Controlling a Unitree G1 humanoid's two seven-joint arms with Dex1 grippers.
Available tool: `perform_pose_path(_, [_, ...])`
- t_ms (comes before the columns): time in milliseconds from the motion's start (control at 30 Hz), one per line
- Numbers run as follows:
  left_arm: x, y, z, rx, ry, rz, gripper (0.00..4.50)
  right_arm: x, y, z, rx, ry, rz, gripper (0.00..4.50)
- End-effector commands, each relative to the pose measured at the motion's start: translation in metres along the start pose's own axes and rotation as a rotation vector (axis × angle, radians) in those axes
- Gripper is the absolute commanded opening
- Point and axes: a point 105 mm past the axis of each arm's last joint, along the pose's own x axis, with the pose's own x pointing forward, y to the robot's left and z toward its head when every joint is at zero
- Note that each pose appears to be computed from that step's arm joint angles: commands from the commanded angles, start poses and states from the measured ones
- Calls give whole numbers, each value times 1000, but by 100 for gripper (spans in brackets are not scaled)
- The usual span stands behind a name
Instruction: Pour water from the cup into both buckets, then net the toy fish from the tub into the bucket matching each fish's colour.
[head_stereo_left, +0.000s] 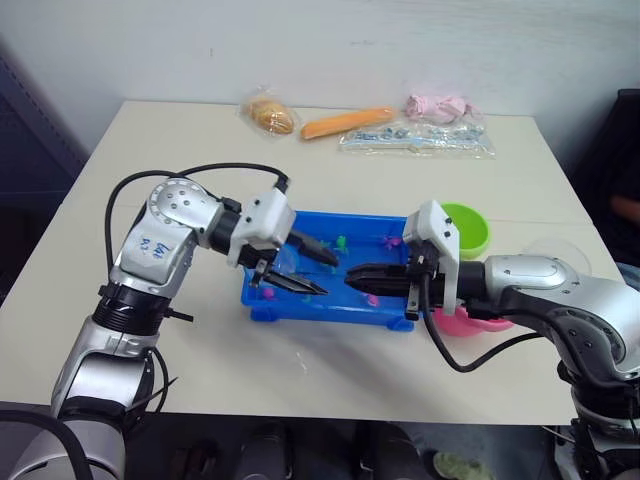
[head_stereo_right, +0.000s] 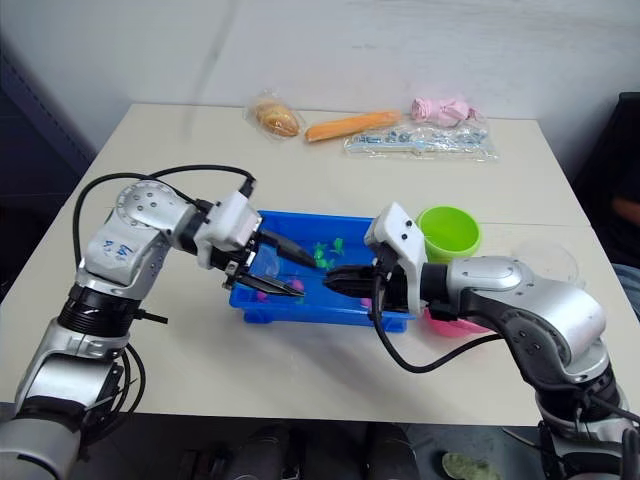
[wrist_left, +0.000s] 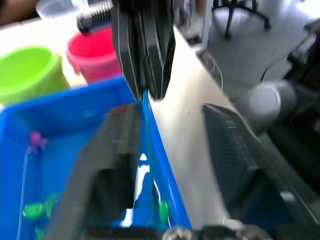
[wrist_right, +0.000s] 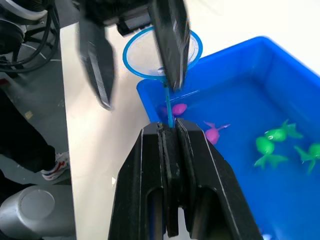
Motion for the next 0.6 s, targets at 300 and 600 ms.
perform_pose_path(300, [-101, 8, -11, -108, 2, 440, 445, -69, -31, 5, -9, 69, -210, 0])
perform_pose_path(600, [-88, -18, -39, -225, -28, 435, 445, -77, -42, -44, 301, 197, -376, 0])
